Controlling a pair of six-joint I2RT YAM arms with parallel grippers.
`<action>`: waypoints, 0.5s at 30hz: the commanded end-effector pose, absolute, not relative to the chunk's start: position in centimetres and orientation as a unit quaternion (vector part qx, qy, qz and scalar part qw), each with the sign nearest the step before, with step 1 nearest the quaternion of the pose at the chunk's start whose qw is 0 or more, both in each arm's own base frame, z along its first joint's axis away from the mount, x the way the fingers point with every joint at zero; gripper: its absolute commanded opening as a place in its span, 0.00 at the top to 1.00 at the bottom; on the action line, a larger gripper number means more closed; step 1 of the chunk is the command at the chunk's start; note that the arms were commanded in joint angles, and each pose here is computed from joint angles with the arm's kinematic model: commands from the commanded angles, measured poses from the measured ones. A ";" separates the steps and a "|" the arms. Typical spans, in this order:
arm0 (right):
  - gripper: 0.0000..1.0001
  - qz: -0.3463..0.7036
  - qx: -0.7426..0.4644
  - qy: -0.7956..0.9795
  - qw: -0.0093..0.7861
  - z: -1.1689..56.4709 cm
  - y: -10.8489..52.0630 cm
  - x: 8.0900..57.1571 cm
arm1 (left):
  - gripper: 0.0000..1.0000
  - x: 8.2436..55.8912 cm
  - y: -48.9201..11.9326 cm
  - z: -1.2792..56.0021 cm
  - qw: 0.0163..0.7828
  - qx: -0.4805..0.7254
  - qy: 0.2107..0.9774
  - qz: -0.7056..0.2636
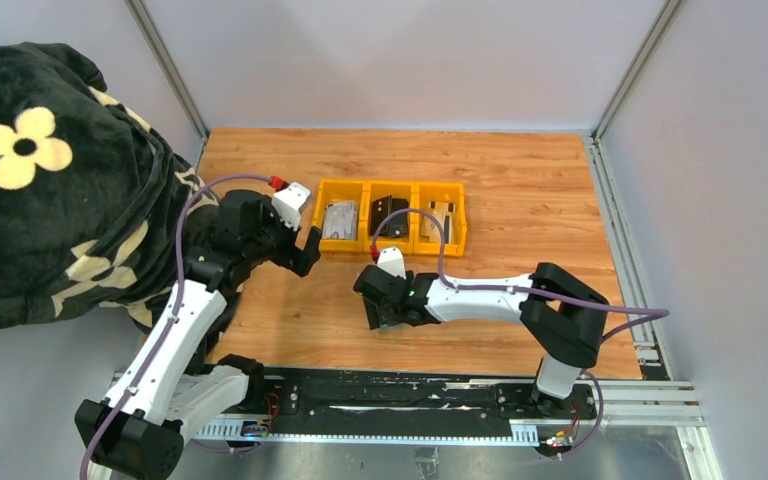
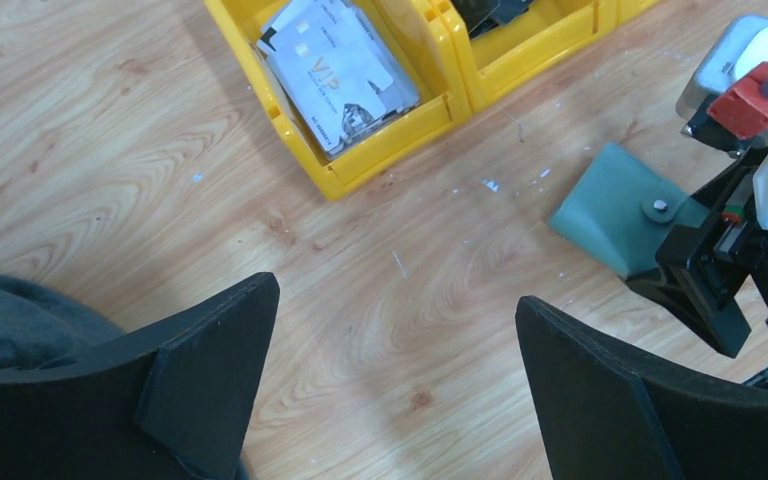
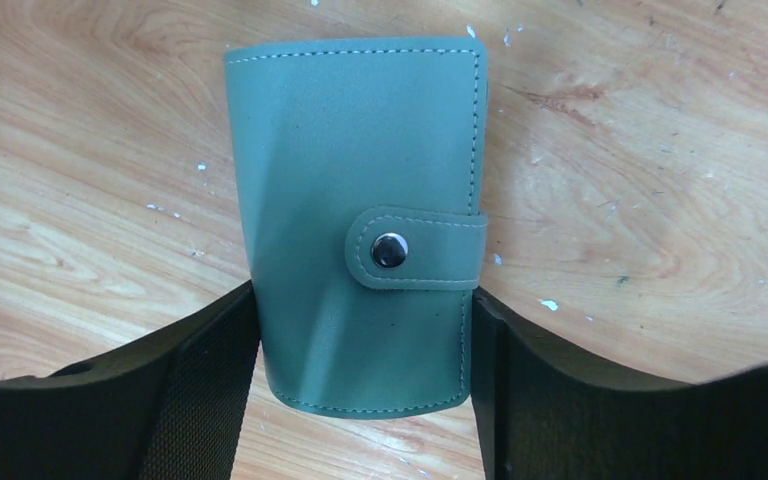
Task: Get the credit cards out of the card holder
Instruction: Pick up the card holder from the center of the board.
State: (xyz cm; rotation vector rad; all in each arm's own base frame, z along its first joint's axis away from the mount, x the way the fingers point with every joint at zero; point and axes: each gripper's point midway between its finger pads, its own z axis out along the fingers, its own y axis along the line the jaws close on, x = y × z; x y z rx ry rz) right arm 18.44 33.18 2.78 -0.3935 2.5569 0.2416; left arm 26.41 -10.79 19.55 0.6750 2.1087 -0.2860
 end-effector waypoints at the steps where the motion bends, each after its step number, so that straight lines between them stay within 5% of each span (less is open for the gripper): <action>1: 0.29 0.126 -0.165 0.923 0.325 5.7 33.7 19.9 | 0.00 26.2 -11.8 22.2 0.455 0.259 0.840 -0.144; 15: 0.28 0.280 -0.173 0.783 0.527 23.1 36.8 23.0 | 0.00 23.9 -15.4 27.1 0.441 0.216 0.826 -0.277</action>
